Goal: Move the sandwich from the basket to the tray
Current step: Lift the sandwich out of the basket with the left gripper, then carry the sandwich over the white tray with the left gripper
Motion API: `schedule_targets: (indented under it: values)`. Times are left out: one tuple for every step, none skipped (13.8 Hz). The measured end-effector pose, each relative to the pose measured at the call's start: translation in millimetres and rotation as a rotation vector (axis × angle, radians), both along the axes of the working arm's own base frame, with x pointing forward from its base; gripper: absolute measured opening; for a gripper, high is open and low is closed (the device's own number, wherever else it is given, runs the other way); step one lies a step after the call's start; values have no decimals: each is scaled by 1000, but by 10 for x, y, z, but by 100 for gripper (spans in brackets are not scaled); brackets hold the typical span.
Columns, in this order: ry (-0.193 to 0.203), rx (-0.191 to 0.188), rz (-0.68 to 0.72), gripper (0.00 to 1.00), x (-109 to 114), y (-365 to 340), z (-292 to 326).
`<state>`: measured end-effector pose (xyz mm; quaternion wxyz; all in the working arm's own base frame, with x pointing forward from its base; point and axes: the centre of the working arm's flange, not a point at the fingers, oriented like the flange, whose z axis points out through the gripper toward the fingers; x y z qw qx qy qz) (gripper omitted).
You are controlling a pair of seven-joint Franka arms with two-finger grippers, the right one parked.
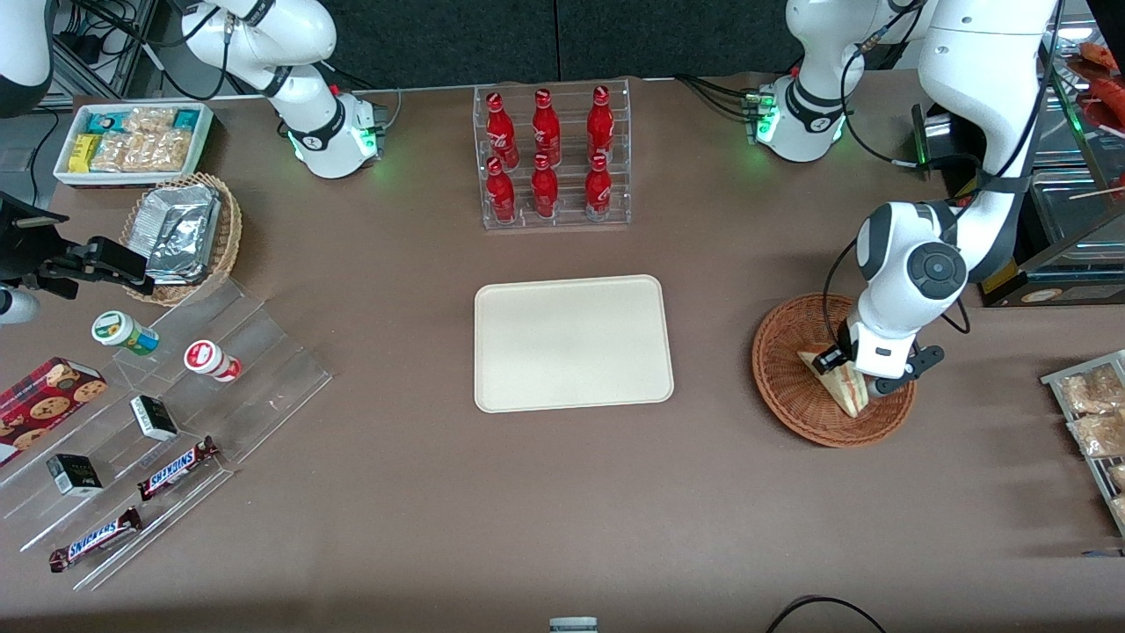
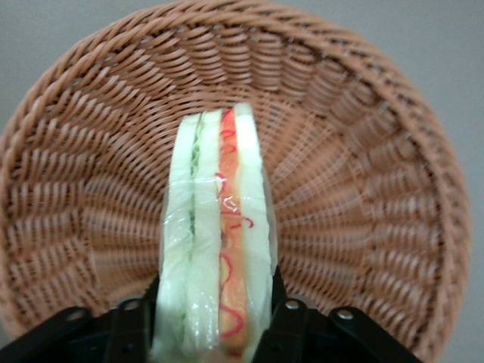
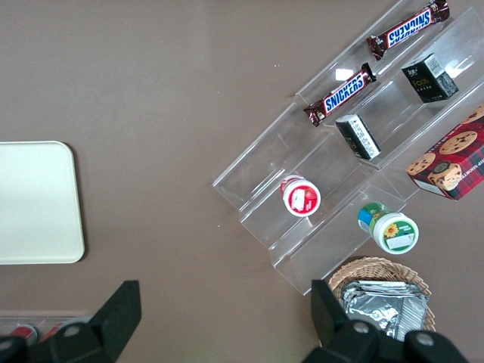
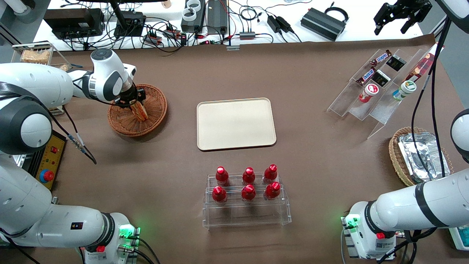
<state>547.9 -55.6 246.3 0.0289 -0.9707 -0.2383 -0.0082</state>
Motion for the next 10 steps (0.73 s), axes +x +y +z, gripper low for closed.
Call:
schedule_targets:
  values:
    - [20,10,-18,37,-2,13,37]
    - [49,19,-39,34,5,27,111]
    - [82,28,-57,31,32,41,248]
    - [117,39,-69,30,79,53,457]
    - [147,48,-78,28,138,53,717]
    - [167,54,-93,24,200,7,1012]
    - [182,58,-111,18,252,-114,1314]
    - [186,59,-136,18,295,-304,1614]
    - [180,45,-164,18,320,-531,1873]
    - [170,10,-189,18,317,-786,2079]
